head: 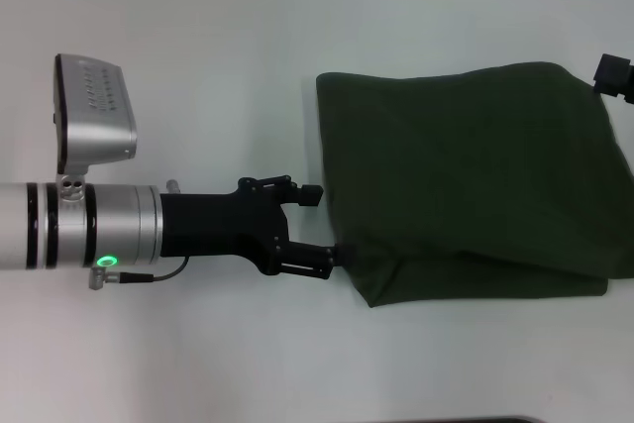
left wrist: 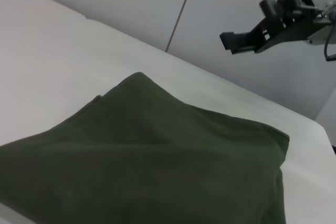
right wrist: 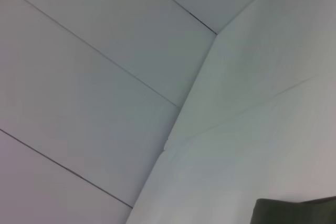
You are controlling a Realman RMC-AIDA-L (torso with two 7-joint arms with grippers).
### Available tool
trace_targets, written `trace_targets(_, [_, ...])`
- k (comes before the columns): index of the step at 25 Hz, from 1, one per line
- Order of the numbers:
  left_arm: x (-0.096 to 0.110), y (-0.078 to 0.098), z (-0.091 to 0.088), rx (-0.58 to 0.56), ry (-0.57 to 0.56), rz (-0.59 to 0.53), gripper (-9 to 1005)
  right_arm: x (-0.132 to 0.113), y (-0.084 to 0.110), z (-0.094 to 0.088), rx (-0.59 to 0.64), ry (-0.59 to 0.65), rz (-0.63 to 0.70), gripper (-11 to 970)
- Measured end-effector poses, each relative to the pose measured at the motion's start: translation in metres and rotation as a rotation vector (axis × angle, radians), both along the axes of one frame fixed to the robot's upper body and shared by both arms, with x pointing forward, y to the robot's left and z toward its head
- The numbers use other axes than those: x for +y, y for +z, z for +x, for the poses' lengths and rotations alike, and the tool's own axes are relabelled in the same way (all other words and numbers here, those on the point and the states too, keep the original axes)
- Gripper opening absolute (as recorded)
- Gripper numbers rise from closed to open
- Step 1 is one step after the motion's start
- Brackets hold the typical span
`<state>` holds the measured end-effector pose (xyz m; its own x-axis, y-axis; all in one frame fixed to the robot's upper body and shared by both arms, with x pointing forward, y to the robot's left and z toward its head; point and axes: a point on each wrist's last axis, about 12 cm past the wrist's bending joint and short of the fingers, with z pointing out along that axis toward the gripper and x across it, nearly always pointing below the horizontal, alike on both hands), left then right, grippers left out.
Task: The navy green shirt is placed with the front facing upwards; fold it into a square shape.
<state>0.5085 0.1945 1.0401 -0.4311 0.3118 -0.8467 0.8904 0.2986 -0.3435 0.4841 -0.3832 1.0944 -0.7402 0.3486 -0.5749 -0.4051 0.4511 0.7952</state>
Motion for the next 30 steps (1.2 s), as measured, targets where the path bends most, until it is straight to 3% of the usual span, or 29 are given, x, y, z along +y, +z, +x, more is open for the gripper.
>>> trace_targets(2, [0.0,-0.001,0.0,0.002,0.001,0.005,958,0.0,0.0,0.0,0.0,0.0,0.001,537])
trace_targets(7, [-0.006,-0.004,-0.004,0.007,-0.031,0.017,949,0.0,0.0,0.0,0.007,-0.002,0.008,755])
trace_targets(30, [-0.023,-0.007,0.0,-0.003,-0.068,0.057,949,0.0,-0.002,-0.003,0.024,-0.006,0.021,755])
